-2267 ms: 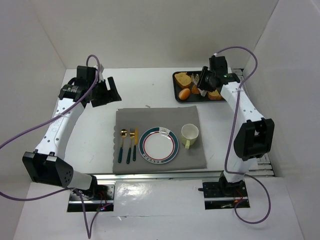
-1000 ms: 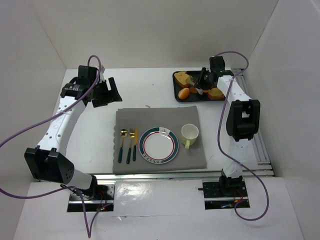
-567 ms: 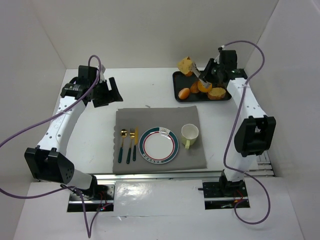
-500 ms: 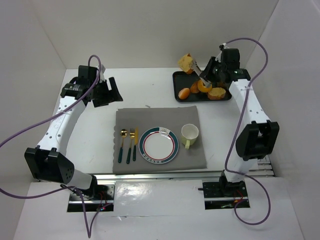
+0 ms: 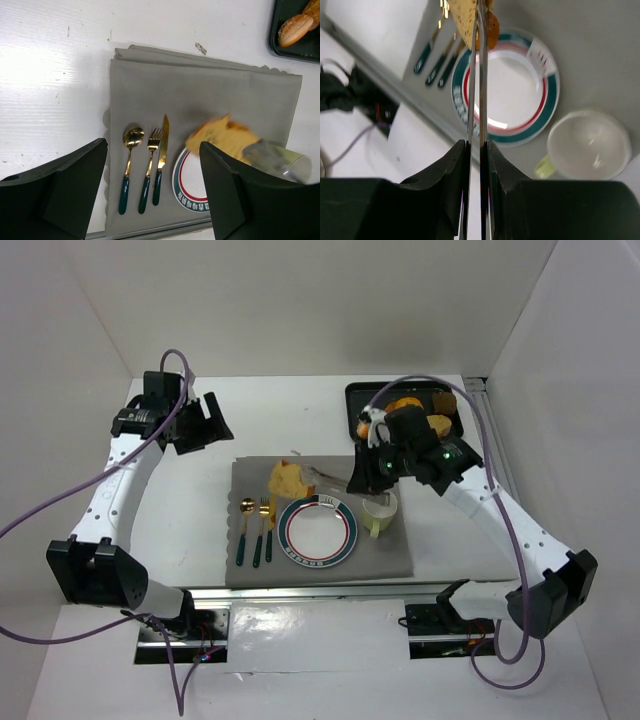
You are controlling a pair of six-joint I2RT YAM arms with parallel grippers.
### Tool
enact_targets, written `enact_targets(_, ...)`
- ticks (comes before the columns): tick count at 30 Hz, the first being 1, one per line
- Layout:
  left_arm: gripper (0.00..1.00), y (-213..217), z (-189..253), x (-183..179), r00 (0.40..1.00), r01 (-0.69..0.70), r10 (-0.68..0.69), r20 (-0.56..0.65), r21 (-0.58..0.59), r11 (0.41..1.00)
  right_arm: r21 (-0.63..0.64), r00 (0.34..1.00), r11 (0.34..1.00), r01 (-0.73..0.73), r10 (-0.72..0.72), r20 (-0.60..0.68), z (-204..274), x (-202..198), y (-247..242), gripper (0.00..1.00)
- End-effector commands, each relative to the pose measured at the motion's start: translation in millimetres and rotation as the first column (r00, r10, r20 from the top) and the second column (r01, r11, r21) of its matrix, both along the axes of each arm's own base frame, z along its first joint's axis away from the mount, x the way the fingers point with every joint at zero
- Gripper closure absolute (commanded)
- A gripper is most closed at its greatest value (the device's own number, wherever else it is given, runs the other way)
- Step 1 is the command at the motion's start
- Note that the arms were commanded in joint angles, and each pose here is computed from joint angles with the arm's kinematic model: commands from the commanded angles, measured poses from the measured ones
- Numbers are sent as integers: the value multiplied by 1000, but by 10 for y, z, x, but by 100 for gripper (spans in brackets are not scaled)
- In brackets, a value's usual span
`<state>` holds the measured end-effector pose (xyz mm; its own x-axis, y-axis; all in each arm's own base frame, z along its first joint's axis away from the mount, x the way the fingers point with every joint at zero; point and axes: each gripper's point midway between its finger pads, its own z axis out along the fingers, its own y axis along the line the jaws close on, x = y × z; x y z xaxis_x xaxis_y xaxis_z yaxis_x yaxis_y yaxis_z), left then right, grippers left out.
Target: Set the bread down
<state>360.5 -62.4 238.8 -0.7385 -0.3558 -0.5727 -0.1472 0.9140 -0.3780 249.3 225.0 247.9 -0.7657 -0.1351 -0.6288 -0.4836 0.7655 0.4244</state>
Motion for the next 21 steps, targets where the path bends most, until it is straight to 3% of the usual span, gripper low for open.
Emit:
enact_targets(1,13,41,158,-45,998,-25,25,55,-9,1000,-35,987,996,-80,74,-141,-240,-543,-37,84)
enact_targets(8,13,25,164,-56,998,-18,19,62,-15,1000,-152,970,982,-115,78,-228,-575,-804,-106,84)
enact_targets(11,13,8,96,-82,999,-11,12,44,-22,1000,-174,968,978,-119,75,-239,-593,-813,-136,67)
enact_targets(12,13,9,126,-95,999,-11,12,53,-22,1000,-174,973,979,-110,70,-219,-532,-755,-117,55)
enact_targets(16,13,-7,108,-92,999,-4,6,52,-29,1000,-200,989,978,-57,28,-144,-316,-598,-153,39)
enact_targets(21,13,-8,77,-79,999,-4,6,43,-28,1000,-190,998,980,65,-60,33,161,-252,-201,41)
